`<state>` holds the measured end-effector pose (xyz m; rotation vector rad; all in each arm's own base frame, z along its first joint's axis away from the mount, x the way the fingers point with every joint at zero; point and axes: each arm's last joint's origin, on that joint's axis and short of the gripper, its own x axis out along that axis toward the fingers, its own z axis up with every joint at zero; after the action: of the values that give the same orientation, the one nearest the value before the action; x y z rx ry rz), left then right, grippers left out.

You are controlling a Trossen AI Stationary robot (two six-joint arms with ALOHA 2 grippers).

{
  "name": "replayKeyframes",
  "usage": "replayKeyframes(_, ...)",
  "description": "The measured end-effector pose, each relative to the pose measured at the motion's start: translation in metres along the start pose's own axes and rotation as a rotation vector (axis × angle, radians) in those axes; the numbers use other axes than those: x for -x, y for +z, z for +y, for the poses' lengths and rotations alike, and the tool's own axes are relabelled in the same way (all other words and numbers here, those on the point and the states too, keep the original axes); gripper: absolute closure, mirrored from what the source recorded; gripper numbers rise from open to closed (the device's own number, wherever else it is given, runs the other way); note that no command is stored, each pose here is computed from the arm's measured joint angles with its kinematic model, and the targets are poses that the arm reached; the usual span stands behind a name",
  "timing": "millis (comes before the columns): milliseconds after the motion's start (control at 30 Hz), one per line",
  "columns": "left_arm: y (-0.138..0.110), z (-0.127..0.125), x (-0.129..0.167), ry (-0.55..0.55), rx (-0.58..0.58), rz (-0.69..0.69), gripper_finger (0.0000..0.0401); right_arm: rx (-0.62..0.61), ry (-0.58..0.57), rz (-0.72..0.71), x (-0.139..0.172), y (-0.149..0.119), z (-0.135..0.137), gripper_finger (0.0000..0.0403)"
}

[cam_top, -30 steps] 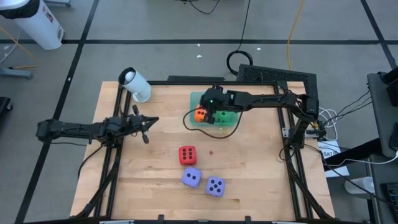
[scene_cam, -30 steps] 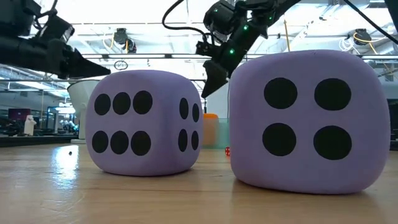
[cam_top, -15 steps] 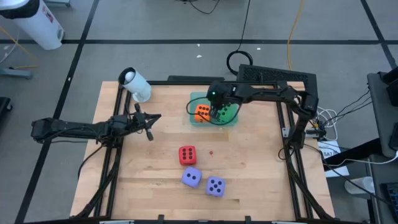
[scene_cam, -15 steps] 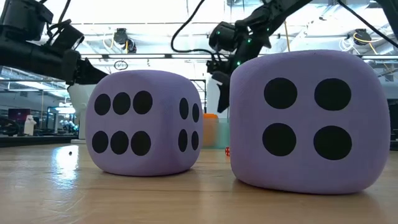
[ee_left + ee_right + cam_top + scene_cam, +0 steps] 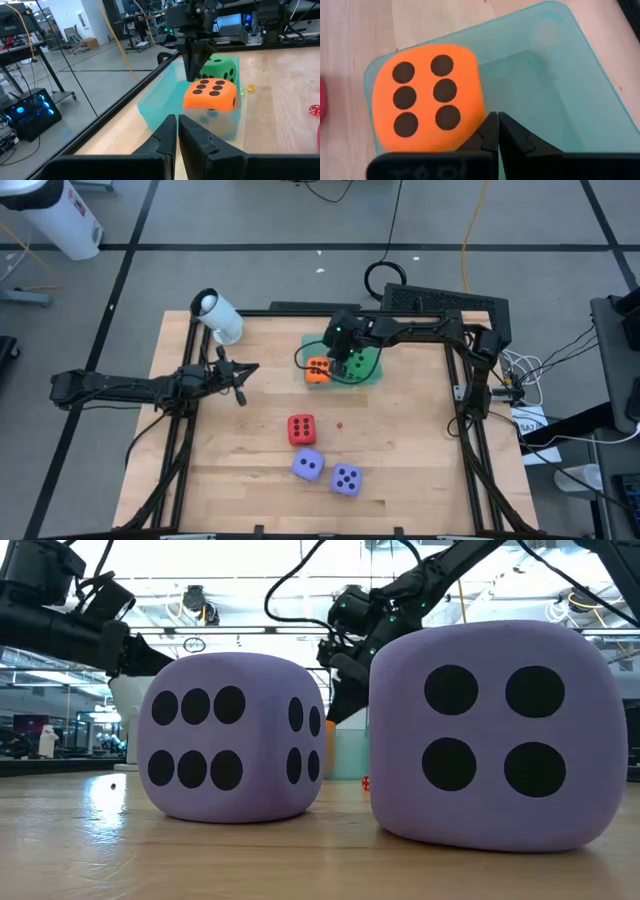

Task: Pick & Place Dice
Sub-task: Put the big orange die into the green bin, then put the big purple die into the green bin

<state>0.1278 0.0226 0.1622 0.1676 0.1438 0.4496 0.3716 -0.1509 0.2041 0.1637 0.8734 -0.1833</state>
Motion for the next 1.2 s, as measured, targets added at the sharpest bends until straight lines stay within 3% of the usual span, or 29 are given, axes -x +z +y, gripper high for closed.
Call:
replayKeyframes(133, 0.000, 0.000, 0.000, 0.000, 0.001, 0.000, 0.0371, -0.008, -0.008, -0.015, 0.001, 0.002, 0.000, 0.0402)
replayKeyframes(367, 0.000, 0.000, 0.000, 0.000, 0.001, 0.001, 0.0371, -0.029, -0.205, 0.100, 0.004, -0.008, -0.002, 0.0402)
replayKeyframes(533, 0.000, 0.000, 0.000, 0.001, -0.003, 0.001, 0.0371, -0.112, -0.201, 0.251, 0.008, -0.023, -0.003, 0.0402)
replayKeyframes(667, 0.000, 0.000, 0.000, 0.001, -0.003, 0.000, 0.0371, -0.091, -0.185, 0.321, 0.009, -0.028, 0.006, 0.0402)
replayKeyframes(933, 0.000, 0.000, 0.000, 0.001, 0.001, 0.000, 0.0370, 0.056, -0.142, 0.276, 0.004, -0.023, 0.024, 0.0402)
replayKeyframes(1200, 0.000, 0.000, 0.000, 0.001, -0.002, 0.001, 0.0370, -0.053, -0.191, 0.181, 0.008, -0.014, 0.012, 0.0402)
